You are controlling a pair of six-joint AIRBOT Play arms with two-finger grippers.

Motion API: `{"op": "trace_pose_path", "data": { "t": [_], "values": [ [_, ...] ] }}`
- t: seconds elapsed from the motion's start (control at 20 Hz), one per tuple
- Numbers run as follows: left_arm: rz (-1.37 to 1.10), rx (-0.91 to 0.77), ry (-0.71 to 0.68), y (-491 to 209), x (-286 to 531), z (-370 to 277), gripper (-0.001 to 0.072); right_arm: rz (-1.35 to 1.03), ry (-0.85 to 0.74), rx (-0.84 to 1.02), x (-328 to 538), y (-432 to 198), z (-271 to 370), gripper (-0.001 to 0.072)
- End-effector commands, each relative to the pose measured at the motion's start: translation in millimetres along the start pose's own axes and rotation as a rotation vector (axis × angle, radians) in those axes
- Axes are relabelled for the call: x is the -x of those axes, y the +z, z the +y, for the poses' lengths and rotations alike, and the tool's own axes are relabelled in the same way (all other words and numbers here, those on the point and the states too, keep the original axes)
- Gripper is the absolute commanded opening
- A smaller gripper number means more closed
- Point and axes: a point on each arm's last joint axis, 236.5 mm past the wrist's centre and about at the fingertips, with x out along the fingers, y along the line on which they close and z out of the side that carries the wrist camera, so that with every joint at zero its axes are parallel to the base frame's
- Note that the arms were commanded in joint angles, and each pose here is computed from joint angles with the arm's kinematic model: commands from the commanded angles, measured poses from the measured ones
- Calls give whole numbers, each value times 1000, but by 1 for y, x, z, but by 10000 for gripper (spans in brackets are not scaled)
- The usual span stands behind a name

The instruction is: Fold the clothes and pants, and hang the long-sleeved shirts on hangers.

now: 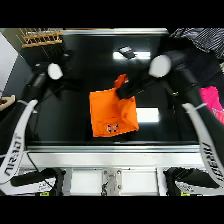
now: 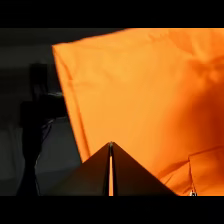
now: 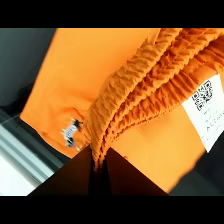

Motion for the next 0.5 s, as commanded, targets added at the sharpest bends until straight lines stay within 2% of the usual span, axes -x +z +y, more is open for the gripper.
{"op": "trace_pose_path", "data": {
  "t": [0.0,0.1,0.15,0.2,0.25,0.35,0.45],
  "values": [
    [-88,81,39,7,44,43,6,-2,85,113,-71,7,72,19],
    [-128,118,54,7,64,60,6,-13,117,164,-111,5,107,27],
    [-144,132,61,5,71,67,6,-18,136,210,-124,3,122,189],
    [-155,145,67,1,77,72,6,-22,151,250,-130,1,133,555],
    [-160,156,73,-5,80,77,6,-21,152,264,-130,0,135,710],
    [-160,171,80,-22,79,84,6,-1,124,279,-119,-2,119,710],
    [-134,179,81,-44,74,86,6,40,86,248,-106,-6,74,710]
  ]
}}
